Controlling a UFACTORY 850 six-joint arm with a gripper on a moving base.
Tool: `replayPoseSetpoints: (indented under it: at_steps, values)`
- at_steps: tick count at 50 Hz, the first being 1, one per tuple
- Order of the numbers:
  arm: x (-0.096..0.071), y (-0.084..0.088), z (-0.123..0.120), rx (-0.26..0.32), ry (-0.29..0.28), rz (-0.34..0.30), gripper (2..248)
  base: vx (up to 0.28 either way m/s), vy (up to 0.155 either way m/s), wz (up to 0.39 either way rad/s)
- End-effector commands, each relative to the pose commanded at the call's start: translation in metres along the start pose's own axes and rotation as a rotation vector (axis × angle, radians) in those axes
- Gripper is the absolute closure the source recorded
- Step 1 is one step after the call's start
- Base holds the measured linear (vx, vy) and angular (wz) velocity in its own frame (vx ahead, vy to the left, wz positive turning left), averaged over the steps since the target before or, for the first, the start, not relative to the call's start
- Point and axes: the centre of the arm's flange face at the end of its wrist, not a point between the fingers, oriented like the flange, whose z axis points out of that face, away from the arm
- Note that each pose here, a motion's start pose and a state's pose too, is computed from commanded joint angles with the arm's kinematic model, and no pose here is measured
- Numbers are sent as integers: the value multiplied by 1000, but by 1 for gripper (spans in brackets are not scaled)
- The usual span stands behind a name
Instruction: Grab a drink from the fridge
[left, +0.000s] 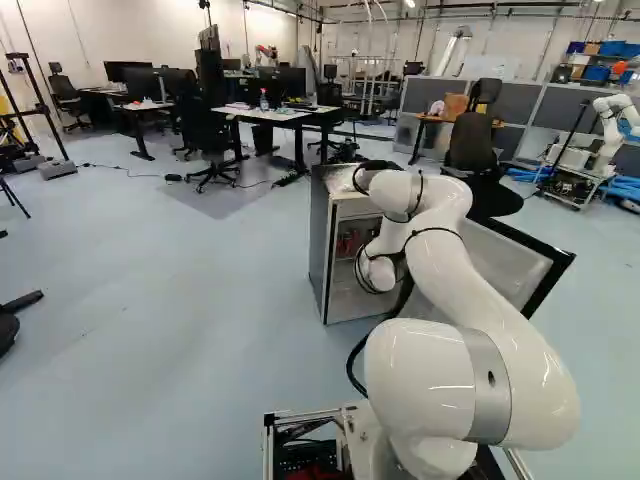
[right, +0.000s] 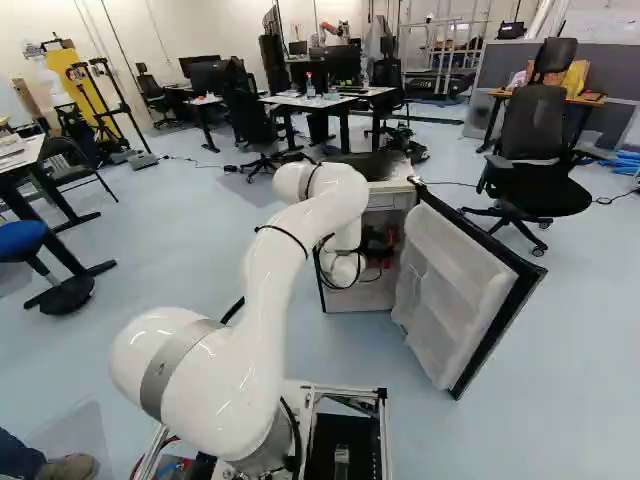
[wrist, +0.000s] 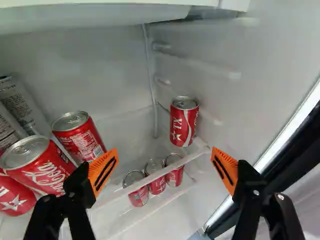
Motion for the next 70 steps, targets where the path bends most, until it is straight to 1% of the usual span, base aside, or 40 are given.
replayPoseSetpoints:
  at_steps: [32, 48, 49, 54, 55, 59, 60, 64, 65, 70]
  values:
    - [-3, 1, 32, -4, 59, 7, 3, 0, 0, 0]
    - [-4, 1, 33, -4, 60, 7, 3, 0, 0, 0]
    - [-4, 1, 33, -4, 60, 7, 15, 0, 0, 0]
    - [-4, 1, 33, -4, 60, 7, 15, 0, 0, 0]
    - [-4, 1, 33, -4, 60, 7, 28, 0, 0, 0]
    - [-4, 1, 33, -4, 60, 7, 28, 0, 0, 0]
    - [-4, 1, 33, -4, 60, 7, 40, 0, 0, 0]
    - [-4, 1, 33, -4, 60, 7, 40, 0, 0, 0]
    - [-4, 1, 33, -4, 60, 7, 46, 0, 0, 0]
    - [-4, 1, 33, -4, 60, 7, 44, 0, 0, 0]
